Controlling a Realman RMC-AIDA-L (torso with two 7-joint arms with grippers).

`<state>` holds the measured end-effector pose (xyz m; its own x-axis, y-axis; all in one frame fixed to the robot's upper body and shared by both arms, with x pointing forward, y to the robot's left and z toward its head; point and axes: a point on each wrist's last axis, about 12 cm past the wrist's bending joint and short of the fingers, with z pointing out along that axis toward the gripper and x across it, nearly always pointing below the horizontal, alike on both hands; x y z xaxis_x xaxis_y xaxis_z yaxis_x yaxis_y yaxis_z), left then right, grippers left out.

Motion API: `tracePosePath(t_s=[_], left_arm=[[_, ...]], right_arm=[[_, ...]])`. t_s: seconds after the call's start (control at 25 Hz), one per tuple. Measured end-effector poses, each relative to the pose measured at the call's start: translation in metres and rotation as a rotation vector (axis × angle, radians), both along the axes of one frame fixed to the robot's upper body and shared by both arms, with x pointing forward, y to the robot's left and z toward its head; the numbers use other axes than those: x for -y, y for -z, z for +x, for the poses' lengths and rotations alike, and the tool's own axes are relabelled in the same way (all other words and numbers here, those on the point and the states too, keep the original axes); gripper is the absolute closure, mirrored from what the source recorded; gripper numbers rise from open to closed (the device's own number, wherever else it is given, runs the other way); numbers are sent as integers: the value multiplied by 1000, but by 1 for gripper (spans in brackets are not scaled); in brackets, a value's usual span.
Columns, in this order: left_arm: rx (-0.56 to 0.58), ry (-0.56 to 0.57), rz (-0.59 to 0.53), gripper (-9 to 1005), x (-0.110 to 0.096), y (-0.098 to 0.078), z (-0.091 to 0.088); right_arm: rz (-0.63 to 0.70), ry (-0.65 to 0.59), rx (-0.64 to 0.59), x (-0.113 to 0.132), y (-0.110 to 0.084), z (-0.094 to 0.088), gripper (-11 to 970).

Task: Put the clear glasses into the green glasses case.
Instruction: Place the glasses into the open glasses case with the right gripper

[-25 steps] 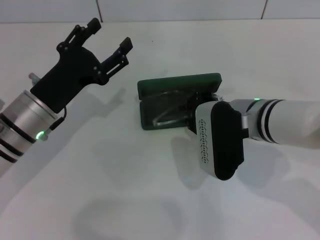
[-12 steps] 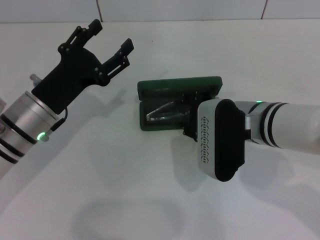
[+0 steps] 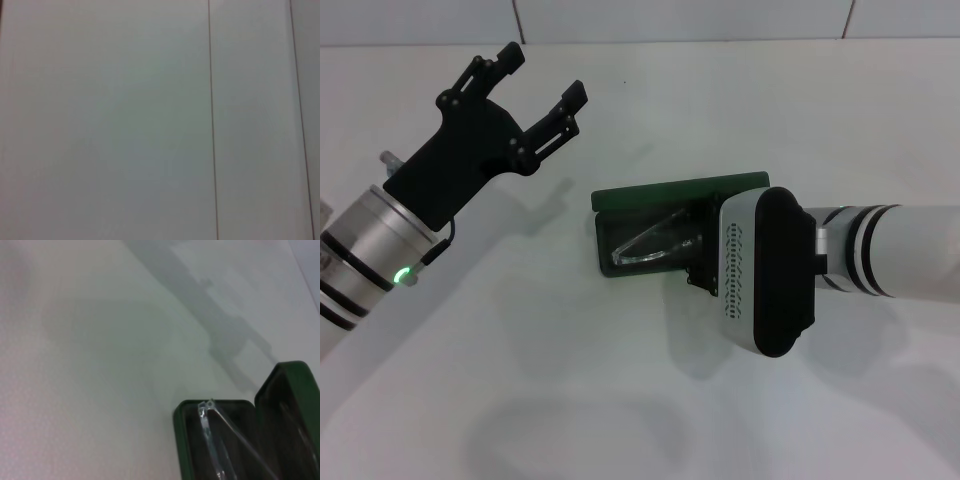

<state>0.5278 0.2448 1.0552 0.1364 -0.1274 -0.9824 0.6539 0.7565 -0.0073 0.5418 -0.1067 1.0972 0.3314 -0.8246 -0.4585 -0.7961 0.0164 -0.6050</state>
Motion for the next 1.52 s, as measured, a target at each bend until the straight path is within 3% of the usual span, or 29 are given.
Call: tracePosePath(t_s=[0.48,1.52], left_arm=[[5,1,2,143,0,-1,2],[8,5,3,144,0,-2,3]], right_arm=[[27,55,4,9,-11,11,499],[124,70,-232,23,-45,10,498]])
